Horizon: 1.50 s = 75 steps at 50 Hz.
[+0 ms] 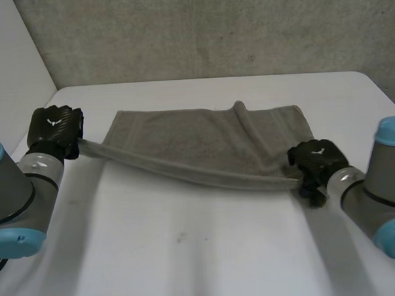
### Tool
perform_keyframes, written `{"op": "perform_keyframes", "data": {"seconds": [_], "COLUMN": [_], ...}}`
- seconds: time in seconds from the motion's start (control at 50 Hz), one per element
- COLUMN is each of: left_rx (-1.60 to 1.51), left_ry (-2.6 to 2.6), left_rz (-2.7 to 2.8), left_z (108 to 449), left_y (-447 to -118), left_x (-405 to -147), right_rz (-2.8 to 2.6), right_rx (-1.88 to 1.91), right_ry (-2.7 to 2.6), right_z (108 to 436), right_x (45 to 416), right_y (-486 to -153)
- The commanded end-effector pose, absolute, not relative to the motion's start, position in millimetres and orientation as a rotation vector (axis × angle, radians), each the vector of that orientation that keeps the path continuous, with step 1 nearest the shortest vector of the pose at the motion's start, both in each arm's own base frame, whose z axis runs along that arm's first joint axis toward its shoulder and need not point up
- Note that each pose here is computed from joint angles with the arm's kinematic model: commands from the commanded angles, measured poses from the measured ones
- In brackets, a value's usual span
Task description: Fold the laundry
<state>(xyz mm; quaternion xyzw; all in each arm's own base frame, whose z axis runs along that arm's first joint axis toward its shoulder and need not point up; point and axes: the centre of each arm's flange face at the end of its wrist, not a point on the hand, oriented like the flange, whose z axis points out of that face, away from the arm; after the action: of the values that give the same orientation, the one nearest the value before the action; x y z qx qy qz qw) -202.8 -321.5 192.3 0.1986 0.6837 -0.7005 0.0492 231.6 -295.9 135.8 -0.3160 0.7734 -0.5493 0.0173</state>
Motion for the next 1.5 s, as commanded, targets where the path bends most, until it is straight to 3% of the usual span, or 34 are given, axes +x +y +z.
{"op": "perform_keyframes", "data": {"seconds": [0.02,0.28,0.42,0.46,0.54,0.58,0.64,0.68,0.74,0.86,0.96,1.08,1.18,1.28,1.5], "left_rx": [0.595,0.614,0.638,0.646,0.692,0.723,0.787,0.901,0.994,1.055,1.04,1.037,1.021,0.974,0.966], "left_ry": [2.09,2.096,2.137,2.158,2.24,2.27,2.274,2.27,2.258,2.244,2.216,2.178,2.221,2.229,2.122], "left_rz": [-2.124,-2.126,-2.073,-2.053,-1.946,-1.879,-1.741,-1.648,-1.64,-1.681,-1.722,-1.778,-1.797,-1.742,-1.847], "left_z": [192,192,208,215,221,224,233,238,242,242,240,221,200,173,156], "left_y": [-321,-318,-296,-287,-260,-247,-225,-201,-184,-175,-188,-232,-270,-317,-366], "left_x": [-199,-201,-197,-195,-189,-184,-166,-158,-158,-162,-162,-169,-181,-196,-229], "right_rz": [-1.639,-1.607,-1.789,-1.964,-2.054,-2.054,-1.986,-1.779,-1.665,-1.696,-1.697,-1.676,-1.729,-1.928,-2.188], "right_rx": [-0.625,-0.486,-0.613,-0.897,-1.199,-1.548,-1.745,-2.115,-2.243,-2.132,-2.03,-1.979,-1.946,-1.871,-1.843], "right_ry": [2.503,2.599,2.53,2.463,2.443,2.453,2.446,2.408,2.404,2.314,2.252,2.198,2.244,2.284,2.107], "right_z": [137,127,158,191,202,207,208,214,227,233,221,203,188,166,133], "right_x": [198,164,164,166,164,159,158,153,142,145,152,174,186,194,226], "right_y": [-294,-303,-308,-293,-279,-263,-251,-223,-215,-216,-232,-255,-290,-348,-393]}}
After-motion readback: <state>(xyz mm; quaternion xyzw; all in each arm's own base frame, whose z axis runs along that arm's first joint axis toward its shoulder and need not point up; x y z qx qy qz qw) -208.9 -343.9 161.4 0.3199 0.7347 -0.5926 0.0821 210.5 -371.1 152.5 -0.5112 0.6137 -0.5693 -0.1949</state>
